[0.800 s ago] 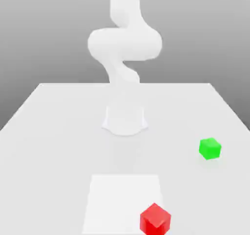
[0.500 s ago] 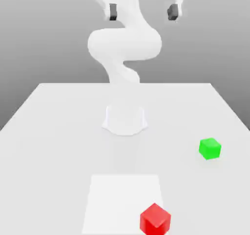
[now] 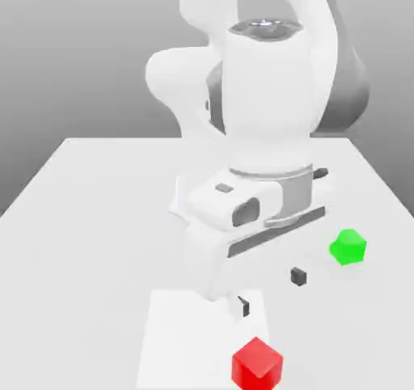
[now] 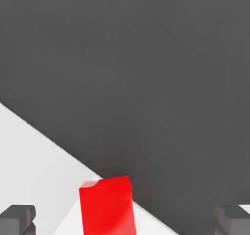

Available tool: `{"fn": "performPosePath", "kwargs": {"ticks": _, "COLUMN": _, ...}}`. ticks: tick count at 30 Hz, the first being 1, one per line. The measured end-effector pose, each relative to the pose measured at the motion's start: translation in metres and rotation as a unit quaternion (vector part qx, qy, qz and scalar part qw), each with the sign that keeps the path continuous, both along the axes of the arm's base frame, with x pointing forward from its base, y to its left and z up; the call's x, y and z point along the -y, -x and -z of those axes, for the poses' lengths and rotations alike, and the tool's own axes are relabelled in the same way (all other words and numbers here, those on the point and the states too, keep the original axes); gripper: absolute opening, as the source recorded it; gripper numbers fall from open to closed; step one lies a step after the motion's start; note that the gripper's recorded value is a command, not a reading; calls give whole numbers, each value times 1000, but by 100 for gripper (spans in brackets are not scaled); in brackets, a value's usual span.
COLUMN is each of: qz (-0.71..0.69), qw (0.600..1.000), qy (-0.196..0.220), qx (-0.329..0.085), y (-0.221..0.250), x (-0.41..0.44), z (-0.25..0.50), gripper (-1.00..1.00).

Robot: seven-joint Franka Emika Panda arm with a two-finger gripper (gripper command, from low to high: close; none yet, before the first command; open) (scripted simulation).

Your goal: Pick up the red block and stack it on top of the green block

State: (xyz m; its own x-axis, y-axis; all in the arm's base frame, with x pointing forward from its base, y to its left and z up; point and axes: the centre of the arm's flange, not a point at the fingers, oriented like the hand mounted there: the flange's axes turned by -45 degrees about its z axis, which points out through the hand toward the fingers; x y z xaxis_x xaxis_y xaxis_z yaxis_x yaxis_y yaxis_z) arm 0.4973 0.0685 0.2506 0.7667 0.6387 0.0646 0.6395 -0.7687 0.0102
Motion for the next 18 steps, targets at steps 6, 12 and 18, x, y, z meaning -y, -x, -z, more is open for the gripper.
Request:
{"fn": "performPosePath", "kwargs": {"ticks": 6, "qz": -30, "qw": 999, "qy": 18, "qx": -27, "y": 8, "x": -1, "z": 89, "gripper": 0}}
{"fn": "performPosePath", "kwargs": {"ticks": 12, "qz": -30, "qw": 999, "qy": 18, "qx": -28, "y": 9, "x": -1, "z": 100, "gripper": -100}}
{"fn": "performPosePath", "kwargs": {"ticks": 18, "qz": -30, "qw": 999, "qy": 18, "qx": -28, "y": 8, "x": -1, "z": 56, "gripper": -100}}
